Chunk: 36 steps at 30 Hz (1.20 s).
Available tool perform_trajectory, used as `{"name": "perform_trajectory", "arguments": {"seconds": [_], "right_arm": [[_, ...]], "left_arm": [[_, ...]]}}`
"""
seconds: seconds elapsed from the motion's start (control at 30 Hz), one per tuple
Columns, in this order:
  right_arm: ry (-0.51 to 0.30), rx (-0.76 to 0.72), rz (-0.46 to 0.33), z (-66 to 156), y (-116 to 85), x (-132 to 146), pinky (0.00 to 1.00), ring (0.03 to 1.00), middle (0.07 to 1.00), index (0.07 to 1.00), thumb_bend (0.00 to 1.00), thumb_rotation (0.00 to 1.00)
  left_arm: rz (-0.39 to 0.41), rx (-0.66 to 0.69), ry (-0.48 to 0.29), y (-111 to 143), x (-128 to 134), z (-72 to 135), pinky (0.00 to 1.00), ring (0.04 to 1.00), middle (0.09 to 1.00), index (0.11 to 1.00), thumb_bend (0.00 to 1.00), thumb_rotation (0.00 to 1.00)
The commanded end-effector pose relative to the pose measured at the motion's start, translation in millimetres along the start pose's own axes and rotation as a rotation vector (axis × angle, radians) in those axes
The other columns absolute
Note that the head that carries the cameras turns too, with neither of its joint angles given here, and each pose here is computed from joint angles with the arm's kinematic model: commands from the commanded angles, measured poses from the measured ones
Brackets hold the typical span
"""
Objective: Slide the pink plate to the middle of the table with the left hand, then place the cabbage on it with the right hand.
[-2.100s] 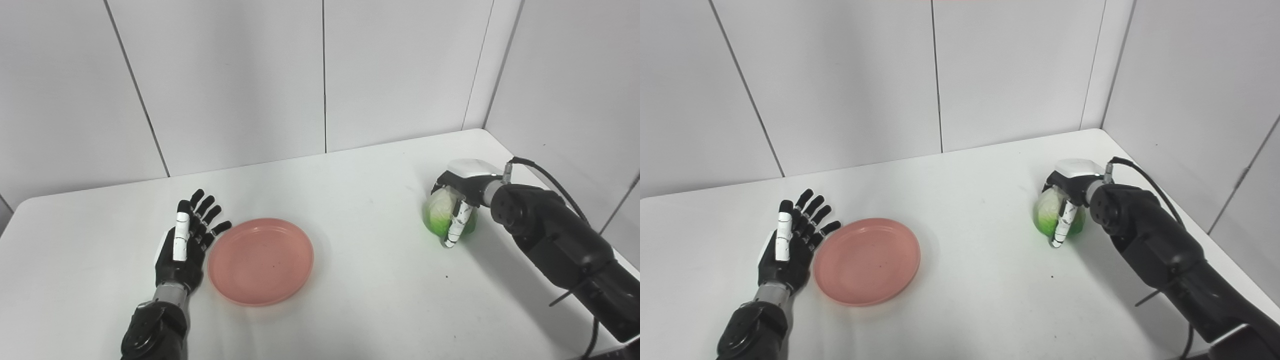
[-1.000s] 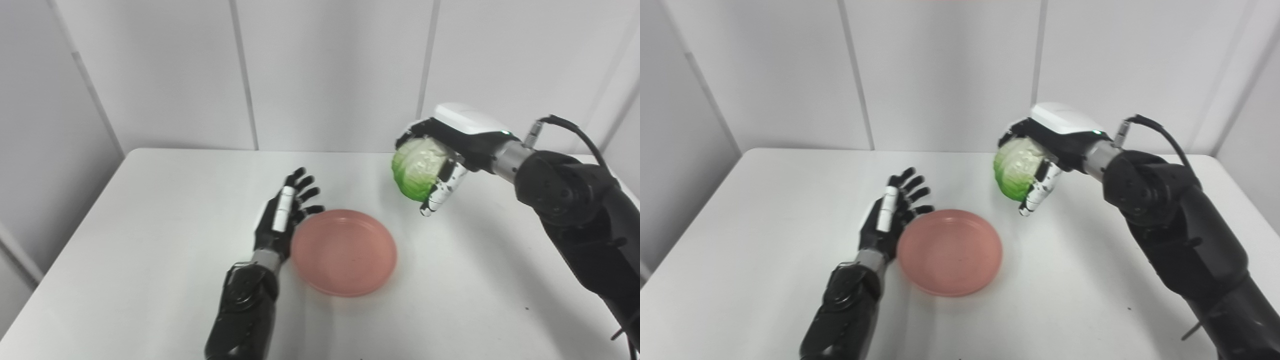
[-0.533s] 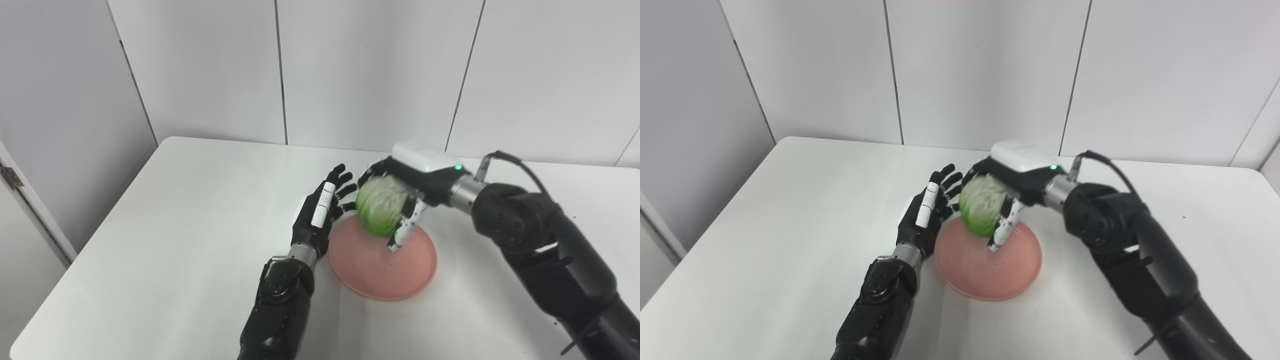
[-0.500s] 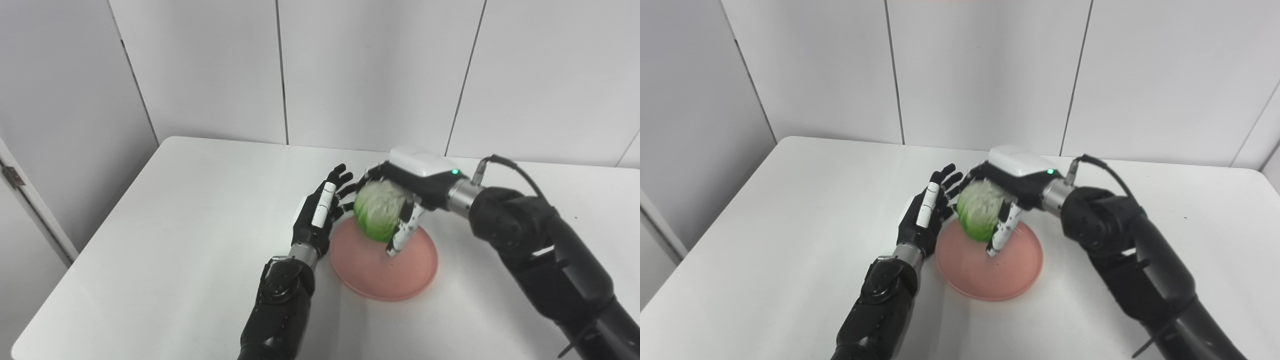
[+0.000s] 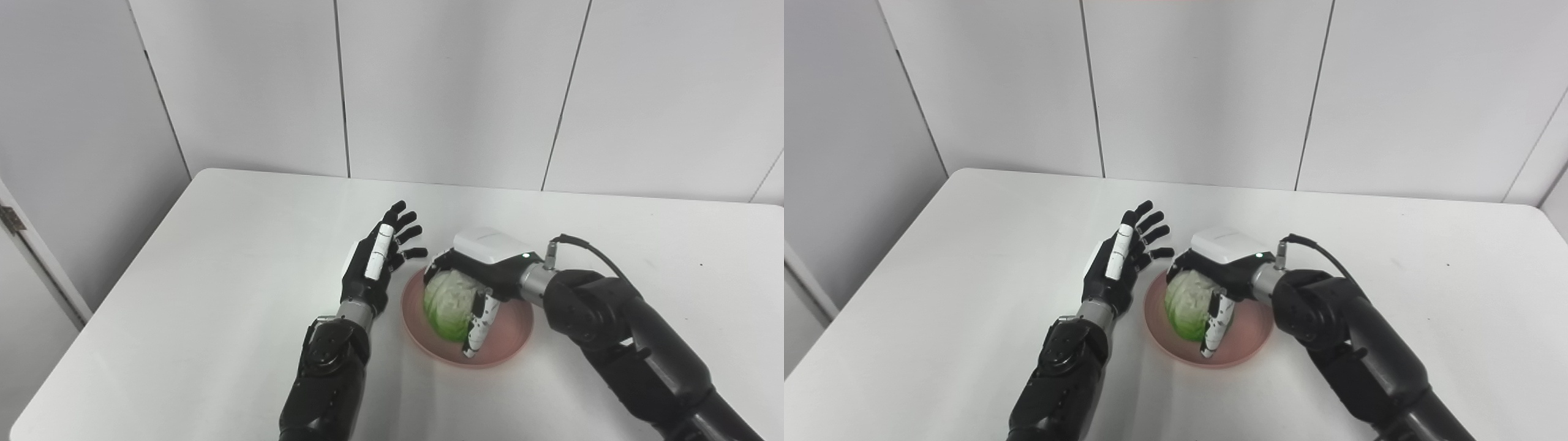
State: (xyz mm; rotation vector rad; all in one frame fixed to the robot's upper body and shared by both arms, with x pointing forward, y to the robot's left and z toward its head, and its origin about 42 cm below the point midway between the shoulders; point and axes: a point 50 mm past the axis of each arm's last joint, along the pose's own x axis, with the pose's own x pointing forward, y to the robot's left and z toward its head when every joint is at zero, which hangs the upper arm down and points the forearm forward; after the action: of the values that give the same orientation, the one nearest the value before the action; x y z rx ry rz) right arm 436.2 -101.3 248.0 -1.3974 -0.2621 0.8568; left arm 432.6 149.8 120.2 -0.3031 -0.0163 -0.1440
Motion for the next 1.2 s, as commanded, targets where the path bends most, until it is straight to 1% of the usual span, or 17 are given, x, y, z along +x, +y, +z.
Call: {"name": "perform_trajectory", "arguments": {"seconds": [0.0, 0.03, 0.07, 0.1, 0.13, 0.17, 0.23, 0.37, 0.53, 0.6, 0.7, 0.73, 0.83, 0.97, 1.0, 1.1, 1.17], "right_arm": [[-0.032, -0.082, -0.051, 8, -24, 0, 0.41, 0.434, 0.524, 0.507, 0.52, 0.00], [-0.027, -0.081, -0.052, 7, -25, -1, 0.47, 0.542, 0.625, 0.607, 0.75, 0.21], [-0.023, -0.078, -0.053, 7, -25, -1, 0.50, 0.610, 0.688, 0.669, 0.90, 0.34], [-0.020, -0.072, -0.053, 7, -26, -2, 0.51, 0.619, 0.696, 0.677, 0.92, 0.36], [-0.019, -0.062, -0.053, 6, -27, -3, 0.60, 0.698, 0.756, 0.729, 0.96, 0.47], [-0.021, -0.055, -0.053, 5, -28, -3, 0.79, 0.803, 0.829, 0.791, 0.99, 0.59], [-0.023, -0.053, -0.054, 4, -31, -3, 0.92, 0.880, 0.882, 0.834, 1.00, 0.67], [-0.026, -0.068, -0.089, 1, -37, -6, 1.00, 0.950, 0.927, 0.875, 1.00, 0.80], [-0.038, -0.054, -0.172, -5, -44, -10, 1.00, 0.946, 0.933, 0.881, 1.00, 0.87], [-0.051, -0.023, -0.235, -9, -44, -12, 1.00, 0.931, 0.921, 0.874, 1.00, 0.90], [-0.071, 0.142, -0.357, -16, -39, -15, 0.96, 0.898, 0.895, 0.870, 1.00, 0.98], [-0.085, 0.282, -0.450, -22, -32, -15, 0.81, 0.839, 0.862, 0.857, 1.00, 1.00], [-0.086, 0.604, -0.656, -37, -12, -15, 0.71, 0.801, 0.834, 0.849, 1.00, 1.00], [-0.084, 1.023, -0.866, -59, 23, -15, 0.75, 0.809, 0.836, 0.887, 0.92, 1.00], [-0.074, 1.078, -0.898, -63, 29, -15, 0.77, 0.817, 0.839, 0.888, 0.92, 1.00], [-0.019, 1.226, -0.983, -73, 49, -13, 0.81, 0.831, 0.845, 0.892, 0.91, 1.00], [0.024, 1.291, -0.999, -78, 64, -11, 0.84, 0.852, 0.862, 0.904, 0.89, 1.00]], "left_arm": [[0.015, 0.001, 0.039, 8, -4, -4, 0.62, 0.832, 0.876, 0.868, 0.89, 0.81], [0.017, 0.003, 0.041, 9, -5, -3, 0.62, 0.827, 0.873, 0.868, 0.89, 0.82], [0.018, 0.003, 0.042, 9, -5, -3, 0.62, 0.825, 0.871, 0.868, 0.89, 0.82], [0.019, 0.009, 0.042, 10, -6, -3, 0.62, 0.825, 0.870, 0.868, 0.89, 0.82], [0.018, 0.014, 0.041, 11, -6, -4, 0.61, 0.824, 0.868, 0.869, 0.88, 0.83], [0.017, 0.016, 0.041, 12, -6, -4, 0.60, 0.820, 0.863, 0.870, 0.87, 0.84], [0.014, 0.017, 0.043, 13, -6, -4, 0.60, 0.818, 0.861, 0.871, 0.88, 0.84], [0.012, 0.013, 0.043, 14, -6, -3, 0.56, 0.803, 0.853, 0.860, 0.88, 0.82], [0.033, 0.011, 0.033, 16, -5, 1, 0.51, 0.795, 0.844, 0.851, 0.91, 0.80], [0.032, 0.012, 0.027, 16, -4, 3, 0.53, 0.801, 0.849, 0.850, 0.91, 0.80], [0.026, 0.057, -0.001, 17, -5, 8, 0.61, 0.825, 0.855, 0.851, 0.90, 0.82], [0.031, 0.097, -0.021, 18, -4, 10, 0.63, 0.837, 0.860, 0.849, 0.91, 0.84], [0.052, 0.191, -0.059, 18, -3, 15, 0.64, 0.850, 0.874, 0.849, 0.93, 0.85], [0.109, 0.288, -0.120, 12, 1, 20, 0.72, 0.873, 0.891, 0.844, 0.92, 0.87], [0.121, 0.290, -0.123, 10, 2, 21, 0.78, 0.889, 0.894, 0.841, 0.91, 0.88], [0.163, 0.300, -0.121, 5, 5, 24, 0.80, 0.898, 0.897, 0.844, 0.91, 0.89], [0.179, 0.301, -0.114, 3, 6, 25, 0.83, 0.910, 0.907, 0.859, 0.92, 0.90]]}}
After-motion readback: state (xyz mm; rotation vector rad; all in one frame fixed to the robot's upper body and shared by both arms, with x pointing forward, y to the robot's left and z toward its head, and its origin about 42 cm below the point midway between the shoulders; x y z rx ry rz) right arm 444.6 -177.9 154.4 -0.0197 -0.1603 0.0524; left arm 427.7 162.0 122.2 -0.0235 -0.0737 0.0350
